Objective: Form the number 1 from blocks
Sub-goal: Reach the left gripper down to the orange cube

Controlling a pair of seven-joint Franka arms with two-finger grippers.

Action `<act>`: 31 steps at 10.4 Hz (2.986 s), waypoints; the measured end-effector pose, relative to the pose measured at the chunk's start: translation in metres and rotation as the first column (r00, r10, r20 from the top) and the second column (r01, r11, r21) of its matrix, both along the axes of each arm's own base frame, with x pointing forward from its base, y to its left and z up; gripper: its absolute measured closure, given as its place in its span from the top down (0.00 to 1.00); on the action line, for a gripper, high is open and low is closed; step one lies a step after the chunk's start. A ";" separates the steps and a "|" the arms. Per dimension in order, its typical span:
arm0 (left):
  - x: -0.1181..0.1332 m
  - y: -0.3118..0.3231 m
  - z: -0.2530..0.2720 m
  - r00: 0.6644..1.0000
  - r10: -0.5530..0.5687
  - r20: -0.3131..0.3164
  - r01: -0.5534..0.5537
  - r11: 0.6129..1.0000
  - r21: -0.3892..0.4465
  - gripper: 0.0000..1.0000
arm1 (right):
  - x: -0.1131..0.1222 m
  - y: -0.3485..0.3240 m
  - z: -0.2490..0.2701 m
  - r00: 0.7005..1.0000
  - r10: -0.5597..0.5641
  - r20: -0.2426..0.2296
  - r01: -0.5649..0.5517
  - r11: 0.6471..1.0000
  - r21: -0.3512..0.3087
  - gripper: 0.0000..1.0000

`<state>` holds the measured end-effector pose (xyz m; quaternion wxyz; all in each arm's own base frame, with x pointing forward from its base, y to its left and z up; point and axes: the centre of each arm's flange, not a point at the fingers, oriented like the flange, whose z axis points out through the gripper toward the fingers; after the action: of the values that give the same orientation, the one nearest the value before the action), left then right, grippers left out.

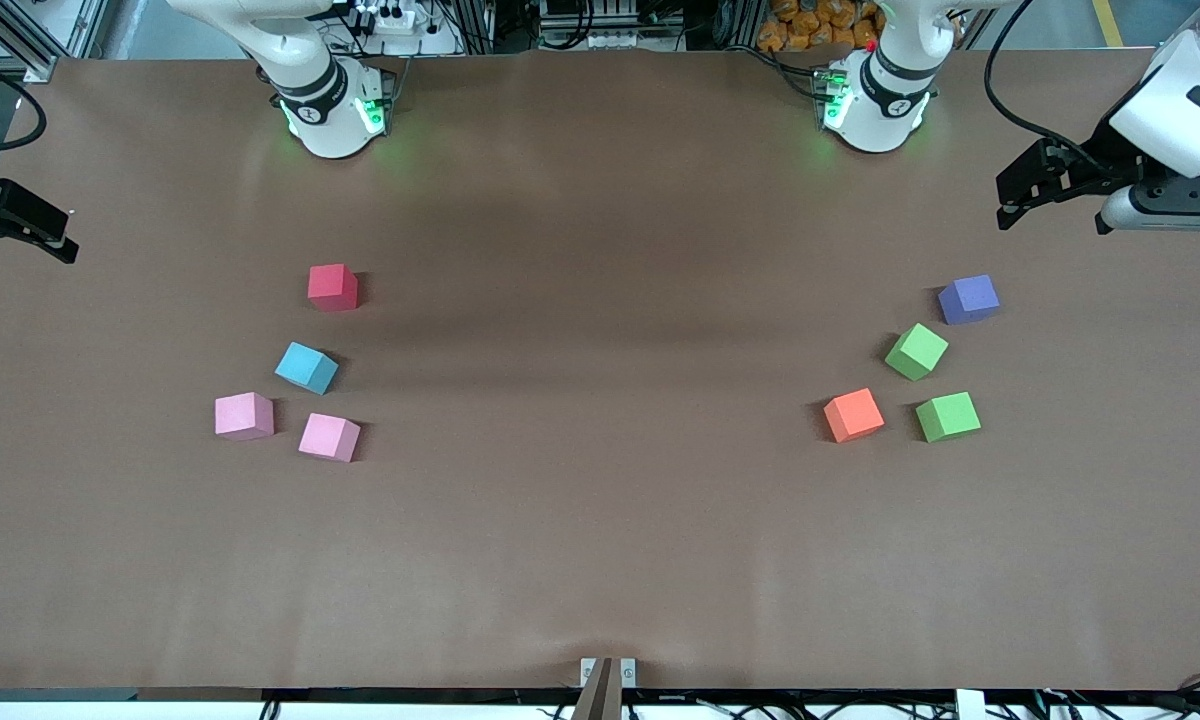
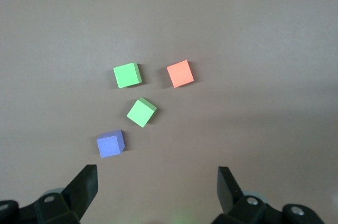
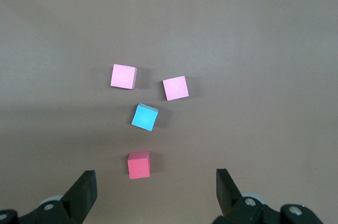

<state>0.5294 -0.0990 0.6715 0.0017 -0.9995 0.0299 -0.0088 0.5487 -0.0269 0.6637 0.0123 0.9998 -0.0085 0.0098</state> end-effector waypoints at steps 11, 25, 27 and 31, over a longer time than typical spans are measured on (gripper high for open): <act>0.015 0.005 -0.031 0.998 0.009 -0.065 -0.009 1.000 0.001 1.00 | 0.000 0.000 0.000 1.000 -0.001 0.000 0.001 1.000 0.000 1.00; 0.106 -0.001 -0.349 0.965 0.150 -0.216 -0.158 0.987 -0.018 1.00 | 0.010 0.002 -0.014 1.000 0.001 -0.015 -0.001 1.000 0.015 1.00; 0.107 -0.006 -0.373 0.958 0.200 -0.206 -0.208 0.978 -0.016 1.00 | 0.016 0.003 -0.020 1.000 0.002 -0.012 -0.002 1.000 0.018 1.00; 0.109 -0.013 -0.423 0.941 0.260 -0.214 -0.270 0.963 -0.014 1.00 | 0.032 0.006 -0.040 1.000 0.008 0.028 -0.009 1.000 0.021 1.00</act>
<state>0.6389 -0.1116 0.2482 -0.0220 -0.9895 -0.1050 0.0968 0.5802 -0.0208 0.6240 0.0014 0.9997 -0.0046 0.0236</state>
